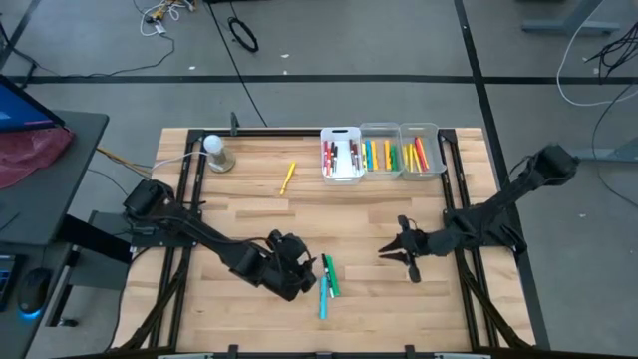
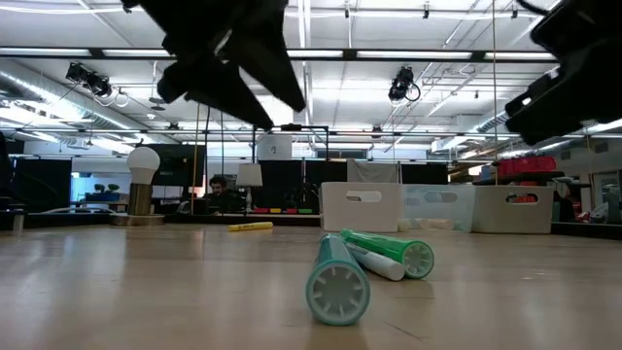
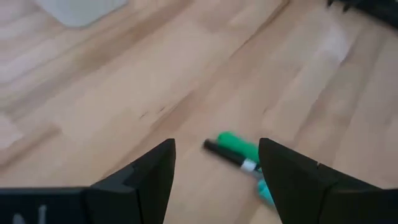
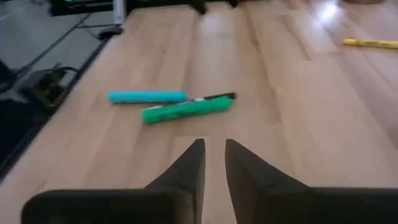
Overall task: Pick & Place Markers
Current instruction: Put the green highlighter pen into the transparent bin
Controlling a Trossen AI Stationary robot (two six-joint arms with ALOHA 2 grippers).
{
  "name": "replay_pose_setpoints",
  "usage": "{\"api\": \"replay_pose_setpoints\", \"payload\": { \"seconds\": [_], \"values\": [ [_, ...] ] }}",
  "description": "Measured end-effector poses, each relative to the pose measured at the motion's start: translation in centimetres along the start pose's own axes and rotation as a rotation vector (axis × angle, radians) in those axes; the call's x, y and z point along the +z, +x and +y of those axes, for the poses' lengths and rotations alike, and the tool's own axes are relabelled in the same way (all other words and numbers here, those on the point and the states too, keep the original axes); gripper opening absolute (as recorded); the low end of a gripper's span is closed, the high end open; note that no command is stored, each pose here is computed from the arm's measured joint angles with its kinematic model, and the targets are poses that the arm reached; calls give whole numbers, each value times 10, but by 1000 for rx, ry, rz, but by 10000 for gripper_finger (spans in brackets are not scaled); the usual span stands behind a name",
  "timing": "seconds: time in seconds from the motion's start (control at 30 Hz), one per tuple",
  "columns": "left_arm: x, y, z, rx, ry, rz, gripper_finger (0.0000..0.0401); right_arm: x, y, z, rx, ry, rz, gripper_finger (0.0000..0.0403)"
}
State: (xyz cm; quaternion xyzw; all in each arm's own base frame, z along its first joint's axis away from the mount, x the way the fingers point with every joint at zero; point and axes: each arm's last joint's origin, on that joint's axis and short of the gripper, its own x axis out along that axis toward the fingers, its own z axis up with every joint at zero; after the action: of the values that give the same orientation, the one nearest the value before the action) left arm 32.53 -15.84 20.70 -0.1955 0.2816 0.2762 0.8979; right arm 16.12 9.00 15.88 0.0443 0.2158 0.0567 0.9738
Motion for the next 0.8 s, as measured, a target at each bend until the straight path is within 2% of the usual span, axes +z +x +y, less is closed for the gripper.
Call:
{"api": "replay_pose_setpoints", "payload": {
  "seconds": [0.1, 0.17, 0.27, 0.37, 0.57, 0.8],
  "values": [
    [-7, 11, -1, 10, 3, 21, 236, 2, 12, -12, -25, 27, 2, 69],
    [-10, 20, 0, 22, 3, 31, 236, 4, 20, -20, 0, 52, 0, 80],
    [-12, 36, 0, 11, -22, 67, 236, 4, 30, -34, 21, 73, 14, 106],
    [-13, 55, 2, -15, -62, 126, 236, 4, 37, -44, -3, 76, 36, 136],
    [-8, 86, 9, -52, -184, 183, 236, 5, 38, -48, -17, 86, 36, 182],
    [2, 94, 12, -106, -273, 211, 236, 10, 27, -42, 116, 151, 55, 190]
  ]
}}
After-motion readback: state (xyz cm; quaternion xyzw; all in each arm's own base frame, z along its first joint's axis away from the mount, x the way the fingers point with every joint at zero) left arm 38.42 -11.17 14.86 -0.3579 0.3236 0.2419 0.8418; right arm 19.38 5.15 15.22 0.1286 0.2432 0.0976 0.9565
